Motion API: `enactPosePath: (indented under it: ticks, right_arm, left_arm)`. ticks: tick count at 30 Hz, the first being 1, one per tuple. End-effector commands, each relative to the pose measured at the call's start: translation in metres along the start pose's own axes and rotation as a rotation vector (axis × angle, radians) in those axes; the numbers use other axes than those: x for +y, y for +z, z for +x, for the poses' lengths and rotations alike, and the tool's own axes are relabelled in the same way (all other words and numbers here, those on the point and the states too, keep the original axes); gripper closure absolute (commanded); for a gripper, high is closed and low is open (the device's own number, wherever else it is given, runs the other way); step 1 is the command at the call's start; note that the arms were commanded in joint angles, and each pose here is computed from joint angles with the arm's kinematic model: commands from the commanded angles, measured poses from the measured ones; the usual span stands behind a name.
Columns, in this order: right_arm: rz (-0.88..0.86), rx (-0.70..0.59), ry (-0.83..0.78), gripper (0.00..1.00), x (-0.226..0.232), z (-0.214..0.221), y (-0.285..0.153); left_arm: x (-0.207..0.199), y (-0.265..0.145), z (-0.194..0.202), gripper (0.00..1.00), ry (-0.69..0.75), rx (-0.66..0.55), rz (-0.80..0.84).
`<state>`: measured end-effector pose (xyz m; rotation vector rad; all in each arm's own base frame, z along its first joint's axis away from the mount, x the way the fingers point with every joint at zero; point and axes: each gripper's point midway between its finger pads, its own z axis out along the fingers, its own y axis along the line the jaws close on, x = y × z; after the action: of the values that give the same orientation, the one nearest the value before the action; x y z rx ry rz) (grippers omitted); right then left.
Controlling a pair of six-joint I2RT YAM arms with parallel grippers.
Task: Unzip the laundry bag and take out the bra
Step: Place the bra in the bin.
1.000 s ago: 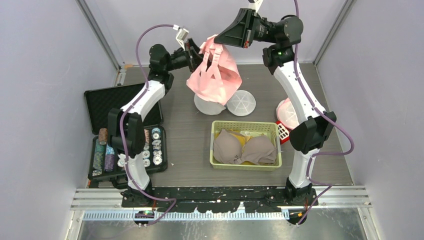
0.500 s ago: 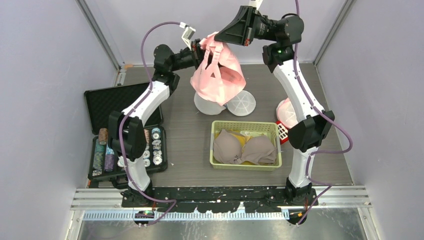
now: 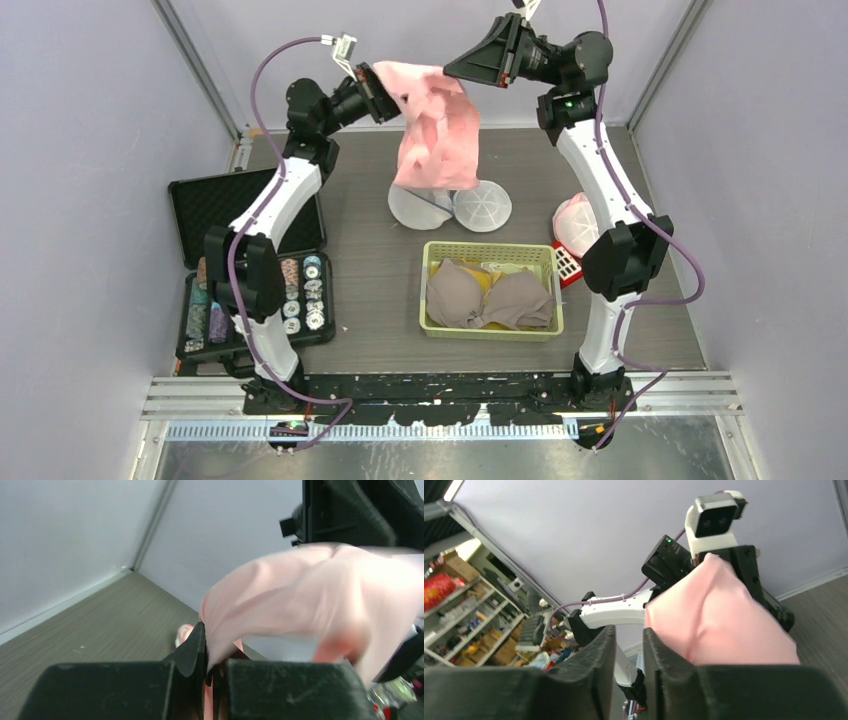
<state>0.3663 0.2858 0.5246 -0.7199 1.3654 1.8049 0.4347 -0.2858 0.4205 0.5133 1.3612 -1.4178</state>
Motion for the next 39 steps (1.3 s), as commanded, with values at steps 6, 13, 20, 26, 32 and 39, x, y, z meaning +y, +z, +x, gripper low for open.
enactPosePath:
  ticks: [6,13,20,26,32,39]
  right_arm:
    - [0.137,-0.150,-0.008,0.36,-0.017,-0.039,-0.039]
    - [0.492,-0.223,0.064,0.29,-0.078,-0.033,-0.088]
    - [0.736,-0.196,0.240,0.29,-0.109,0.011,-0.126]
    - [0.766,-0.284,0.303,0.27,-0.097,0.016,-0.132]
    - [0.806,-0.337,0.450,0.19,-0.105,0.030,-0.139]
    - [0.813,-0.383,0.524,0.19,-0.116,0.024,-0.136]
  left_arm:
    - [0.018,-0.012,-0.050,1.00,0.147,-0.064,-0.290]
    - [0.042,-0.023,-0.054,1.00,0.258,-0.006,-0.576]
    - [0.047,-0.014,-0.034,1.00,0.463,0.040,-0.808]
    - [0.050,-0.004,-0.024,1.00,0.653,0.057,-0.981]
    - [0.056,0.008,-0.013,1.00,0.751,0.059,-1.048]
    - [0.050,0.032,-0.002,1.00,0.893,0.031,-1.028]
